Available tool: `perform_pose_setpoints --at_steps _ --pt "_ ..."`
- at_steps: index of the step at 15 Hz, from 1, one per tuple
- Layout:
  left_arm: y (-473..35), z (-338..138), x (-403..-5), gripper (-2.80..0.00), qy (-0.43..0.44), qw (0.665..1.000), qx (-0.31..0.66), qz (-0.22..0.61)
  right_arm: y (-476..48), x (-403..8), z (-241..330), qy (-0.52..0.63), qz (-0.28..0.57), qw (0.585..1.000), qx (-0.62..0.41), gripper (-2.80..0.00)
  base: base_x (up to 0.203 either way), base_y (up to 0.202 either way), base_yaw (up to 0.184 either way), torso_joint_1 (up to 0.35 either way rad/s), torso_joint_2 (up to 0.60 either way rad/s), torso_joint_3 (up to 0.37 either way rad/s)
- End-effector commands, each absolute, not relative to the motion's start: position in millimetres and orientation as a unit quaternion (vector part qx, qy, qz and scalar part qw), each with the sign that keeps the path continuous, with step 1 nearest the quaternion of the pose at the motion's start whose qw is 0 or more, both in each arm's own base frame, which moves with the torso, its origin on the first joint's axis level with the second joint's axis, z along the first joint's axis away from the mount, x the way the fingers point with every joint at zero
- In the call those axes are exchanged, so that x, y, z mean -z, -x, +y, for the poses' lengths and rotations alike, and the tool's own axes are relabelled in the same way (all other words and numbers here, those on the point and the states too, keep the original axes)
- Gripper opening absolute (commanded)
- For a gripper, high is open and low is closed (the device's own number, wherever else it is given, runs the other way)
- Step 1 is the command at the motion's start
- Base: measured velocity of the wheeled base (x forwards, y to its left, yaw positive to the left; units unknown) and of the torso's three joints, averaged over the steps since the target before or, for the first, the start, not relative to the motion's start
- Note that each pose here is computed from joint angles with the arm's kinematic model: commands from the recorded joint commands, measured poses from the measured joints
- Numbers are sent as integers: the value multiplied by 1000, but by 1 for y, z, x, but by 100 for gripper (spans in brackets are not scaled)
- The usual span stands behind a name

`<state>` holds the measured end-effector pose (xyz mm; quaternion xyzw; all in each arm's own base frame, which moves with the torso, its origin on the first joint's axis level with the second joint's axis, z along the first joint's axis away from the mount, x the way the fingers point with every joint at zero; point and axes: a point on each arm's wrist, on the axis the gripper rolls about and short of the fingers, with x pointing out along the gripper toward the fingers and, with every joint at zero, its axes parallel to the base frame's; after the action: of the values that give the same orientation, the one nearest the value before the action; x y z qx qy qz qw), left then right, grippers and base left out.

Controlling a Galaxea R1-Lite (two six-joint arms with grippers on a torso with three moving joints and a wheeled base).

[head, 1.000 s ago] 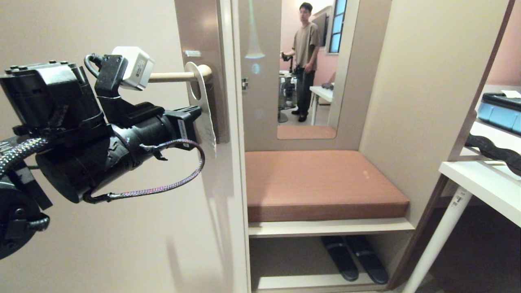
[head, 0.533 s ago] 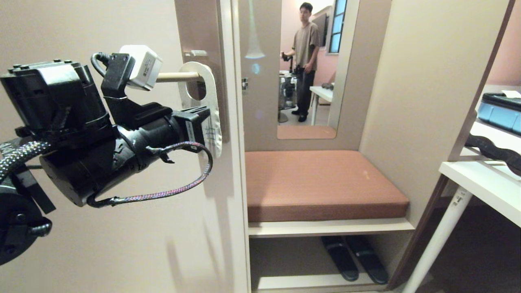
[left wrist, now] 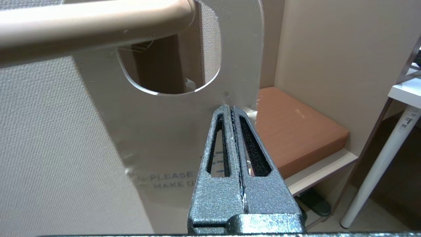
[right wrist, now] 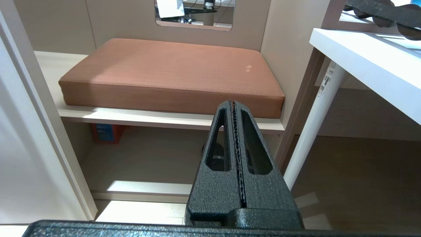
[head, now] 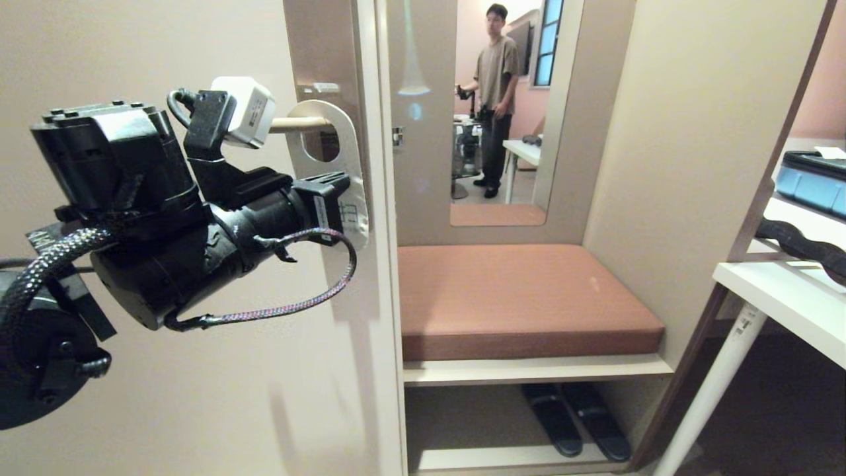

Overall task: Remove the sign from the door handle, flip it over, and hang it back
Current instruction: Hang the sign back with the other side facing out

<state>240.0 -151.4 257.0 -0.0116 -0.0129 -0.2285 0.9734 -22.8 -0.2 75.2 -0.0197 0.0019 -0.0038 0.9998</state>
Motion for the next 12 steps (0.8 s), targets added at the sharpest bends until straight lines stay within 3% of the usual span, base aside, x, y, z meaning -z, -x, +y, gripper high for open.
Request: perform_pose_setpoints --at_steps 1,12 --pt "-243 -153 -256 -280 12 973 228 -13 23 -75 0 20 2 1000 4 -280 0 0 0 0 0 0" --pt "-252 -159 -261 -280 13 974 227 -21 23 -75 0 20 2 1000 4 -280 0 0 0 0 0 0"
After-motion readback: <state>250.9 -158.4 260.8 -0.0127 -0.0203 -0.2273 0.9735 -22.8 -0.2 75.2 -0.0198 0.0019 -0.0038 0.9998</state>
